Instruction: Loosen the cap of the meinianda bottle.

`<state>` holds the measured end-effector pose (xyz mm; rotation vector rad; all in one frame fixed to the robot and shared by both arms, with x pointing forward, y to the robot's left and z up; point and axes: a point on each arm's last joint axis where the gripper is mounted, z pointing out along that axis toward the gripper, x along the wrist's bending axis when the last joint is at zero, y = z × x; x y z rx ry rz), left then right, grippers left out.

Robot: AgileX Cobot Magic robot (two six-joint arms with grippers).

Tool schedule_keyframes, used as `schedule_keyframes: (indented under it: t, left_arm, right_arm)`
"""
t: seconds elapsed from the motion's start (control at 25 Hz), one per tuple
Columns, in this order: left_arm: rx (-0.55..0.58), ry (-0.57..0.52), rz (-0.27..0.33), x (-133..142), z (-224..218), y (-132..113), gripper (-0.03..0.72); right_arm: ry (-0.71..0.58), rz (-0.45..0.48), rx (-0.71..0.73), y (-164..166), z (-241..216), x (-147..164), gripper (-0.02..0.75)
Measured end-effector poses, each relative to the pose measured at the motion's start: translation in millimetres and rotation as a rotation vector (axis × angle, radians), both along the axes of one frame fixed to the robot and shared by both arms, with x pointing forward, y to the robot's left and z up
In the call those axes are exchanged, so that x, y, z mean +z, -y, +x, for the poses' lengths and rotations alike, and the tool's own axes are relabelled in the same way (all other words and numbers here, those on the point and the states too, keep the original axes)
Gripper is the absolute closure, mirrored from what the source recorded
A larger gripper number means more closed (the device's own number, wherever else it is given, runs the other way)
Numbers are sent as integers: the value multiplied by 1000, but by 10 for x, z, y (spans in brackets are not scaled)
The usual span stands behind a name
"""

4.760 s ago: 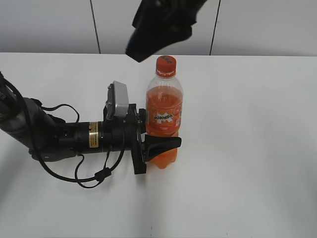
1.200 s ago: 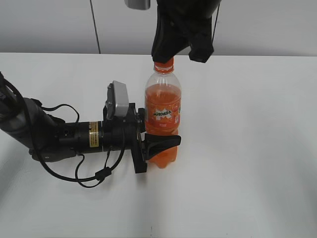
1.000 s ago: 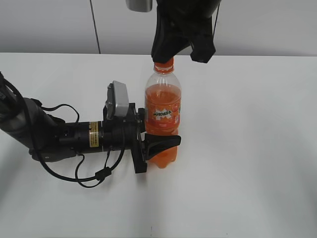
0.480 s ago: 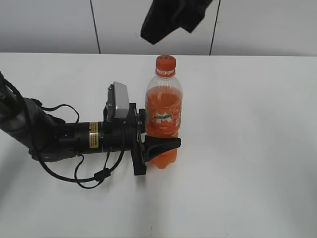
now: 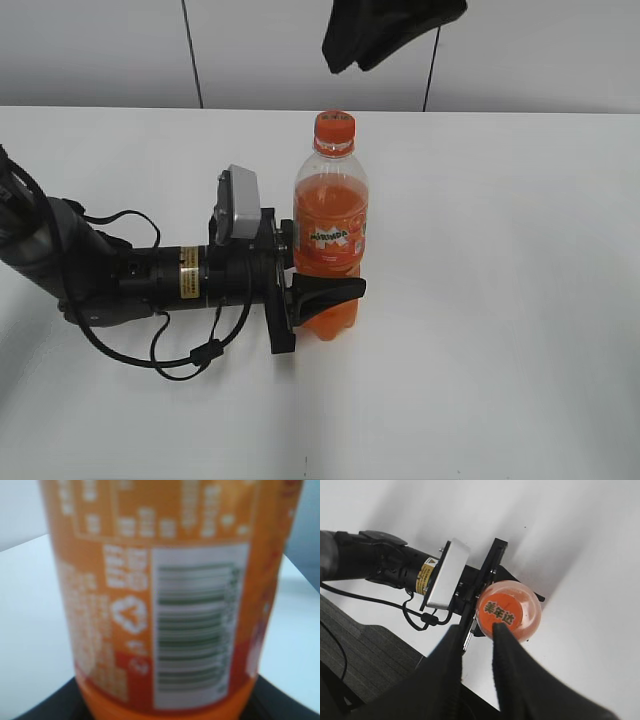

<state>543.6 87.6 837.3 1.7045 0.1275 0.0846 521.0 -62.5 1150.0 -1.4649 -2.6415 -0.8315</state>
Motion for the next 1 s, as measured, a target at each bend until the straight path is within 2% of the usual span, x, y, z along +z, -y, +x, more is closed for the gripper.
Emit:
schedule_keyframes:
  t: [0.16, 0.24, 1.0]
  left_arm:
    - [0, 0, 0, 0, 0, 0, 316]
    - [0, 0, 0, 0, 0, 0, 316]
    - [0, 0, -1, 1, 0, 0, 316]
  right_arm:
    - [-26, 10, -64, 7, 5, -2, 249]
    - [-44, 18, -101, 8, 7, -3, 181]
    - [-136, -45, -126, -138, 203, -406, 171]
